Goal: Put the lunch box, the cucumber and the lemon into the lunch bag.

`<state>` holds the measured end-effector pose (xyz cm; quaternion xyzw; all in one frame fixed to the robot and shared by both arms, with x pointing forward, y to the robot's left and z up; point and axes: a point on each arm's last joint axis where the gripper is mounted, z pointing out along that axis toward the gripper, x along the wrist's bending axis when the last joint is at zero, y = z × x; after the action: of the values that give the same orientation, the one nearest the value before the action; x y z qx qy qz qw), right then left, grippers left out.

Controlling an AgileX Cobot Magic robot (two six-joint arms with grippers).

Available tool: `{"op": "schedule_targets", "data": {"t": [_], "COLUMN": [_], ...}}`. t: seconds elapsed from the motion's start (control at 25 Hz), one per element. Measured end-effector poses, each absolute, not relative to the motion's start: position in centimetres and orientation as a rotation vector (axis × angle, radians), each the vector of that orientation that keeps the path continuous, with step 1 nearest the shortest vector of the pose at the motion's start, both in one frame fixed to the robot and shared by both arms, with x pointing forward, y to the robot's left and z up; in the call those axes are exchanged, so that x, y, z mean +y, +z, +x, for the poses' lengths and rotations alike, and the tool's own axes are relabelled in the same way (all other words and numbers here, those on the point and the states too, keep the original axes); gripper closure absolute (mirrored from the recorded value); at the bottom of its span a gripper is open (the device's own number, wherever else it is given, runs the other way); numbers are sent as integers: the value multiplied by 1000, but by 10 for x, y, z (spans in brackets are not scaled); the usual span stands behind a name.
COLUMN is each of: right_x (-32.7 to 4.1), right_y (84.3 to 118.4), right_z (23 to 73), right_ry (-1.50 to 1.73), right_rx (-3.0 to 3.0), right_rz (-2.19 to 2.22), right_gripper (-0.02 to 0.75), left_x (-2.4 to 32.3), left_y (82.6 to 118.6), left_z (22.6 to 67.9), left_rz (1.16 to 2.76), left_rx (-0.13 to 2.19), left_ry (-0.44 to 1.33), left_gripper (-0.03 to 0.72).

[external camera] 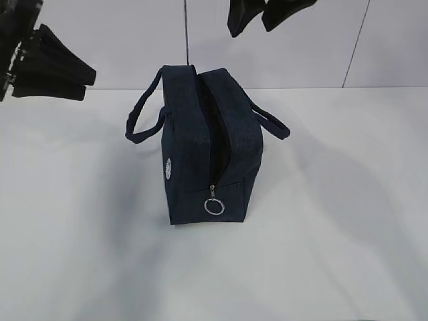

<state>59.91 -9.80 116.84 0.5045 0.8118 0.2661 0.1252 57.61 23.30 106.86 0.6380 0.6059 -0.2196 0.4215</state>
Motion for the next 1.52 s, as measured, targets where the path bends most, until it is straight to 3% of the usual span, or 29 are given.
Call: {"op": "schedule_targets", "data": {"t": [0.32,0.56,1.08,1.52], "right_x": [-128,-149,-200,-203], "right_y": [1167,1154,1057,1006], "right_z": [542,504,418,417], "right_ry": [683,870,1221,1236], "right_rx": [2464,2332,1956,1914], "right_rz": [1392,1301,1041,1051], "right_gripper": [316,316,316,316], "left_x": [237,237,237,237], "left_y": [1091,1104,1116,1117], "left_z": [556,548,539,538], "left_rz": [1702,1708,1713,1702], "left_rx": [1474,1446,1421,1435], "left_ry": [-438,-399,-360,-367], "left_gripper": [458,459,459,459]}}
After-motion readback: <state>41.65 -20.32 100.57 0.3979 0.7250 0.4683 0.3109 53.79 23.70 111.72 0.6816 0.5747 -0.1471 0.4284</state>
